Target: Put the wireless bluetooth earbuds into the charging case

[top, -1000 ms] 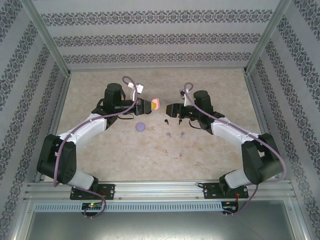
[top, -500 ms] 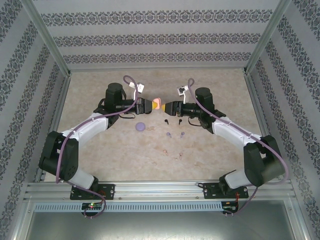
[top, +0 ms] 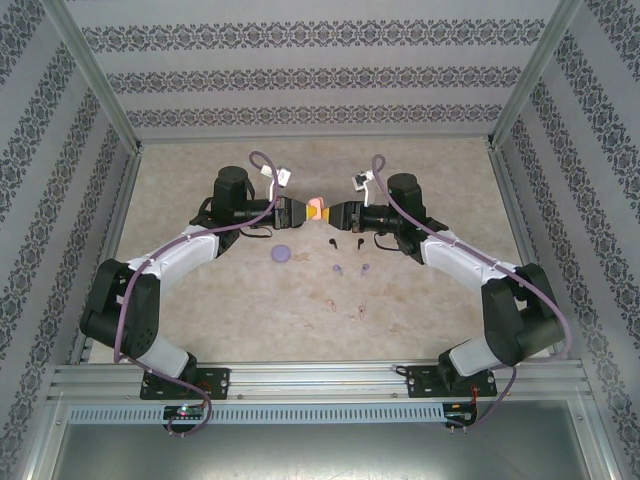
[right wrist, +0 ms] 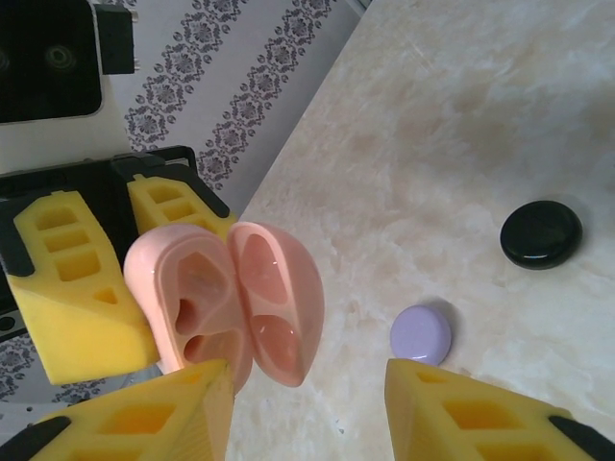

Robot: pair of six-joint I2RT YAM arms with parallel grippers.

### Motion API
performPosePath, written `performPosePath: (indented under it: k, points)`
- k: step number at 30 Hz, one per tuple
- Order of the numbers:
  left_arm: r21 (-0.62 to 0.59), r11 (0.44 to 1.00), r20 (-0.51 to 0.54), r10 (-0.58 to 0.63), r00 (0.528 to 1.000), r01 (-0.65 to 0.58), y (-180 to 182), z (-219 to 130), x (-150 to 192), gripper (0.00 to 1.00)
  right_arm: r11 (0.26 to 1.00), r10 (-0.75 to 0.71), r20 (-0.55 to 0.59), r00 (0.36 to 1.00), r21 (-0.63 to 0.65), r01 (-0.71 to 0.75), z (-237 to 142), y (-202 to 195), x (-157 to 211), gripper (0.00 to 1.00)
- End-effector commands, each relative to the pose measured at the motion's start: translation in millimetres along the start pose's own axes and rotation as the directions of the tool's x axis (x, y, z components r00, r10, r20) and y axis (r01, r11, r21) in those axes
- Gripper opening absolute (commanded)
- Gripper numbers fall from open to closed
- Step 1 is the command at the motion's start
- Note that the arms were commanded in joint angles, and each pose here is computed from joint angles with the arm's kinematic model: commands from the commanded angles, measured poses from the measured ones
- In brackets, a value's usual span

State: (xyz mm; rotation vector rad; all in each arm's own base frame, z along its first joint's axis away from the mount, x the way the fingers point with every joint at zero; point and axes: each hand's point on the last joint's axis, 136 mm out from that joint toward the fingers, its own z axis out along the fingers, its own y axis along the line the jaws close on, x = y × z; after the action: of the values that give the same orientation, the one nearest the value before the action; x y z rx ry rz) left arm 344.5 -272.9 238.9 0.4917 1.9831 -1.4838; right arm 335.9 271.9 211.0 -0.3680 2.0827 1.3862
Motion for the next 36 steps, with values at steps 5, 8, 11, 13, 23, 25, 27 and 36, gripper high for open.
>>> performPosePath:
  k: [5,8,11,13,23,25,27,36]
  points:
    - [0.050,0.997,0.015,0.056,0.998,-0.056,-17.2,4.5,-11.1,0.00,0.999,-0.011,0.008,1.000,-0.036,0.011,4.3,2.8,-7.1,0.42]
    - [0.051,0.997,0.013,0.055,0.998,-0.056,-17.2,5.2,-10.7,0.00,0.999,-0.007,0.004,1.000,-0.043,0.007,5.4,2.5,-6.3,0.42]
    - [0.052,0.997,0.011,0.055,0.998,-0.056,-16.7,6.1,-10.2,0.00,0.999,-0.008,0.006,1.000,-0.050,0.009,5.4,4.3,-7.6,0.42]
    - [0.054,0.997,0.007,0.054,0.999,-0.054,-16.8,7.6,-8.8,0.00,0.999,-0.008,0.007,1.000,-0.054,0.008,5.4,5.5,-8.5,0.41]
    - [0.060,0.997,0.007,0.054,0.999,-0.054,-18.1,10.0,-7.5,0.00,0.998,-0.005,0.002,1.000,-0.066,0.005,7.8,5.9,-9.6,0.24]
    - [0.062,0.997,0.008,0.054,0.999,-0.054,-18.6,10.2,-7.3,0.00,0.998,-0.003,0.002,1.000,-0.067,0.003,8.1,5.7,-9.6,0.19]
    - [0.063,0.996,0.007,0.056,0.998,-0.056,-18.8,11.0,-7.1,0.00,0.998,-0.002,0.002,1.000,-0.069,0.003,8.0,6.0,-9.6,0.14]
    - [0.044,0.998,0.008,0.043,0.999,-0.043,-12.7,13.7,-5.4,0.00,0.997,-0.001,0.007,1.000,-0.078,0.001,7.0,10.9,-12.0,0.00]
